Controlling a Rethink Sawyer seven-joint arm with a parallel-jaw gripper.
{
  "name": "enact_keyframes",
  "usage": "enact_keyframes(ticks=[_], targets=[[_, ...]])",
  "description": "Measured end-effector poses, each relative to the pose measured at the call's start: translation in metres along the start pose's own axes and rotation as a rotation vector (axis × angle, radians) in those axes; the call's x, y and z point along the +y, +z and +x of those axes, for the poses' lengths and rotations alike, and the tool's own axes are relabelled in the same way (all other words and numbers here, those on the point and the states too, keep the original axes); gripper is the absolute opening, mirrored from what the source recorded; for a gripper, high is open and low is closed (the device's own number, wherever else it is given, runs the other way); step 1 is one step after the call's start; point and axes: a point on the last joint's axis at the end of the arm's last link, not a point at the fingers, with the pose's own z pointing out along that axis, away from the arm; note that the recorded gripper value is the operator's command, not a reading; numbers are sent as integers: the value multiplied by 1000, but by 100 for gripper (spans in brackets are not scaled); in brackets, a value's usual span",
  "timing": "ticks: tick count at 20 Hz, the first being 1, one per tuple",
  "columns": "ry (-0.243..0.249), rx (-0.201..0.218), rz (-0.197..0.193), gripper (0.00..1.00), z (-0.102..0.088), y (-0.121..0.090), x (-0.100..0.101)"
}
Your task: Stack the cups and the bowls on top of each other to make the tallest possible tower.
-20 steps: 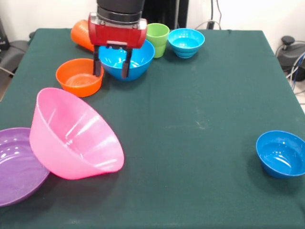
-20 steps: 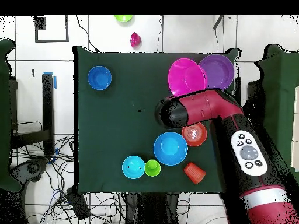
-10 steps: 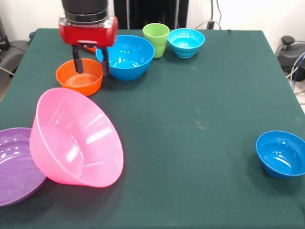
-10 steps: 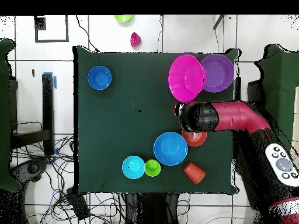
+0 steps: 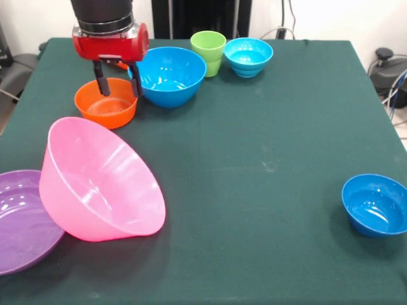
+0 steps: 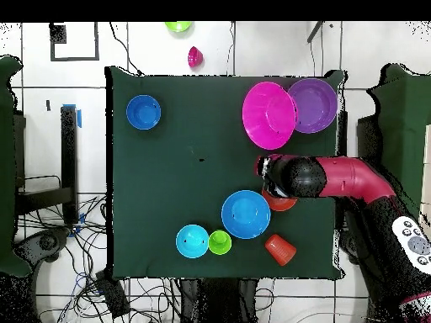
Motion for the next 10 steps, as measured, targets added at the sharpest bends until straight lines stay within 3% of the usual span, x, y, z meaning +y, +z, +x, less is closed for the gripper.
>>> enact_keyframes(ticks=[2,3,4,5,7,10], targets=[[-79,-25,48,100,1,-7,6],[-94,-30,56,100,0,-8,7],[-152,-55,84,100,-2,-18,13],[-165,-63,87,100,-4,-22,15],[-181,-78,80,100,-8,-30,20],[-163,-89,28,100,-19,-44,26]])
